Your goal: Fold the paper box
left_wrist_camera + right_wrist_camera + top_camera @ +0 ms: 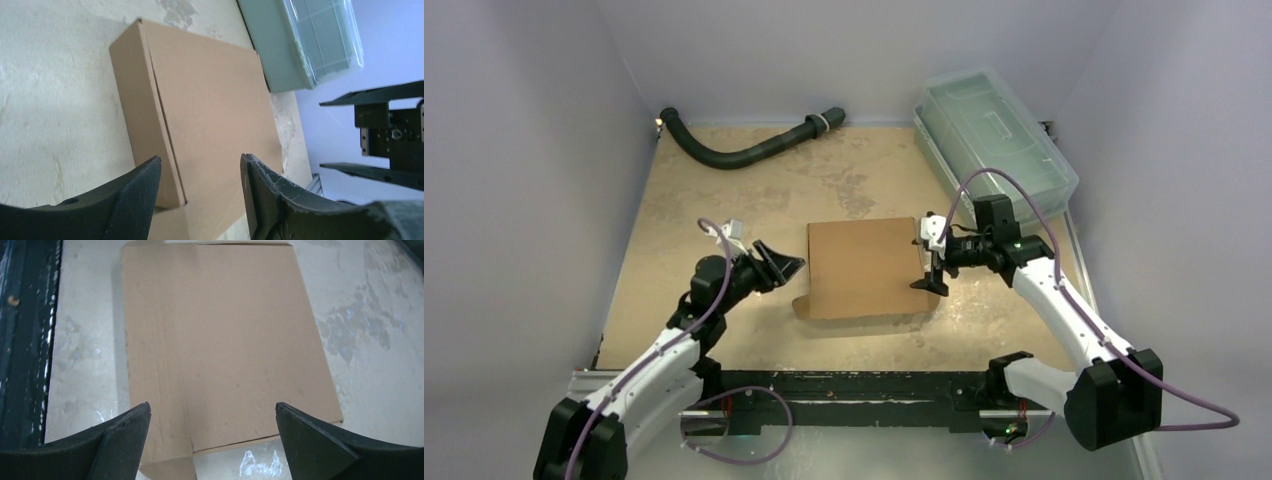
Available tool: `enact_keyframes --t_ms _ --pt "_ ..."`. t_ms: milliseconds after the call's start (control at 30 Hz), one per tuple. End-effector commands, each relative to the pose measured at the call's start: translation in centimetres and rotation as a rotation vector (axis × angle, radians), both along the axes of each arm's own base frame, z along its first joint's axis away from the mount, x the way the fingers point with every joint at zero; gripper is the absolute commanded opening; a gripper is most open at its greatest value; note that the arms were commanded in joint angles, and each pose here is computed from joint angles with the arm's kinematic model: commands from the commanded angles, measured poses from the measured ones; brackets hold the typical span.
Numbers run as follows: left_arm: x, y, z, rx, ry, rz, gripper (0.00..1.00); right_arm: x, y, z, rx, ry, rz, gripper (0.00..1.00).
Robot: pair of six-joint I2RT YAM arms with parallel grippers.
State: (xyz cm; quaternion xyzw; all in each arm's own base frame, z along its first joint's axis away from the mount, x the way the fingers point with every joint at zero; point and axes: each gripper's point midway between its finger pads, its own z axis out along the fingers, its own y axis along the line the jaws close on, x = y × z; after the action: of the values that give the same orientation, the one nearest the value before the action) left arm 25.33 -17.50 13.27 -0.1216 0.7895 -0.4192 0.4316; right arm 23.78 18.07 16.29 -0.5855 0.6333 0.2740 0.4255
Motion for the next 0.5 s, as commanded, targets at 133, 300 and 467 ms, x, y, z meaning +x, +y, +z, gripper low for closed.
enact_keyframes --t_ms 133,300,467 --pt "-4.6 0.1 -3.0 -0.124 0.066 -0.04 0.6 -3.3 2.1 -1.1 -0.038 -0.168 0.32 0.99" --pt "-4.0 1.0 -3.0 -0.071 0.067 0.009 0.61 1.2 2.5 0.4 0.028 -0.052 -0.001 0.95" --pt "-4.5 0.4 -4.2 -0.111 0.086 -0.021 0.61 7.3 0.4 2.3 0.117 -0.029 -0.461 0.72"
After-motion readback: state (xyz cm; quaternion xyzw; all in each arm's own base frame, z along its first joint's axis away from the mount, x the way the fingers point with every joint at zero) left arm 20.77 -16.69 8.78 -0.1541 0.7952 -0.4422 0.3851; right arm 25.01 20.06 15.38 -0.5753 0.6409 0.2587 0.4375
